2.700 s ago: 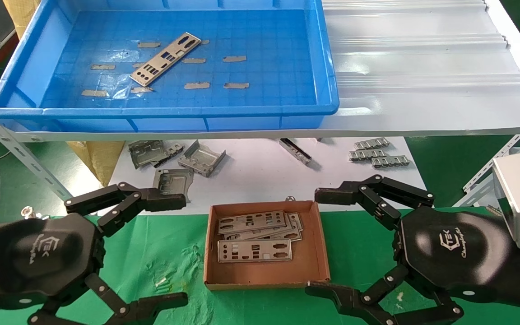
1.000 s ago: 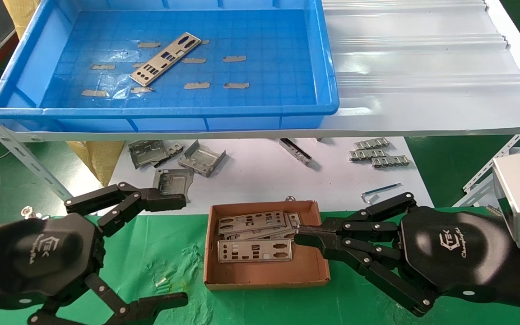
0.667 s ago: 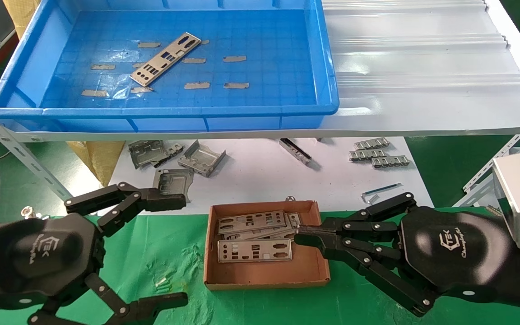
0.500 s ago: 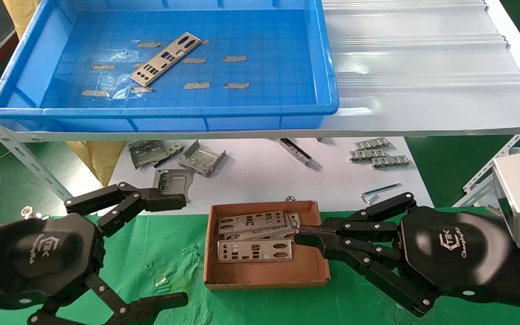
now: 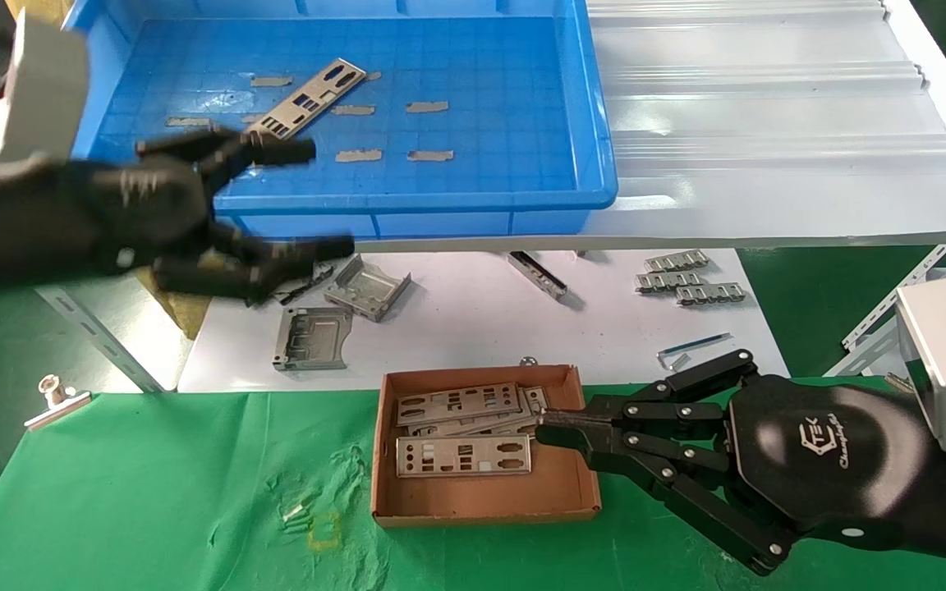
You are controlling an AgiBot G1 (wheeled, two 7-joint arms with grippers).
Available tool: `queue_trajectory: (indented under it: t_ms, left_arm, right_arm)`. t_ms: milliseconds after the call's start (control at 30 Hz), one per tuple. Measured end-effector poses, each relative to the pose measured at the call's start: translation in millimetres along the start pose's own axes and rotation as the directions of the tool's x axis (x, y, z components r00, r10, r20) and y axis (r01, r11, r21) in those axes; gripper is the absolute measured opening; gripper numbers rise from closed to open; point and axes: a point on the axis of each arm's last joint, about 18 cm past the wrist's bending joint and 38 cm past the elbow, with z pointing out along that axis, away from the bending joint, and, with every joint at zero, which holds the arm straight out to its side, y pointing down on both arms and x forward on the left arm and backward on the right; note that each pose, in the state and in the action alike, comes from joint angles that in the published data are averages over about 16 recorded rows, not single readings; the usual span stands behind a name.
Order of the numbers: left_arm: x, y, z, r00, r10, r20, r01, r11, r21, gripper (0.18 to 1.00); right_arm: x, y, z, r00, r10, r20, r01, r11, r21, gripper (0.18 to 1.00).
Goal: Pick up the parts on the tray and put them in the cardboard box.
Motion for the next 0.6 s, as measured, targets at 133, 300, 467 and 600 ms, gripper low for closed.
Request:
queue_trajectory:
  t_ms: [133, 300, 467, 600]
  left_arm:
    - [-36, -8, 13, 0.997, -0.013, 0.073, 0.016, 0.999, -0.032, 1.001]
    - [-67, -13, 27, 0.99, -0.032, 0.141, 0.041, 0.997, -0.063, 1.001]
    - [-85, -13, 37, 0.981, -0.049, 0.187, 0.066, 0.994, -0.082, 1.001]
    - [-94, -12, 42, 0.974, -0.06, 0.219, 0.082, 0.992, -0.092, 1.001]
  right_arm:
    - [0, 0, 0, 1.0, 0.0, 0.0, 0.0, 1.0, 0.0, 0.191]
    - [0, 0, 0, 1.0, 0.0, 0.0, 0.0, 1.0, 0.0, 0.191]
    - [0, 0, 0, 1.0, 0.0, 0.0, 0.0, 1.0, 0.0, 0.191]
    - [0, 0, 0, 1.0, 0.0, 0.0, 0.0, 1.0, 0.0, 0.191]
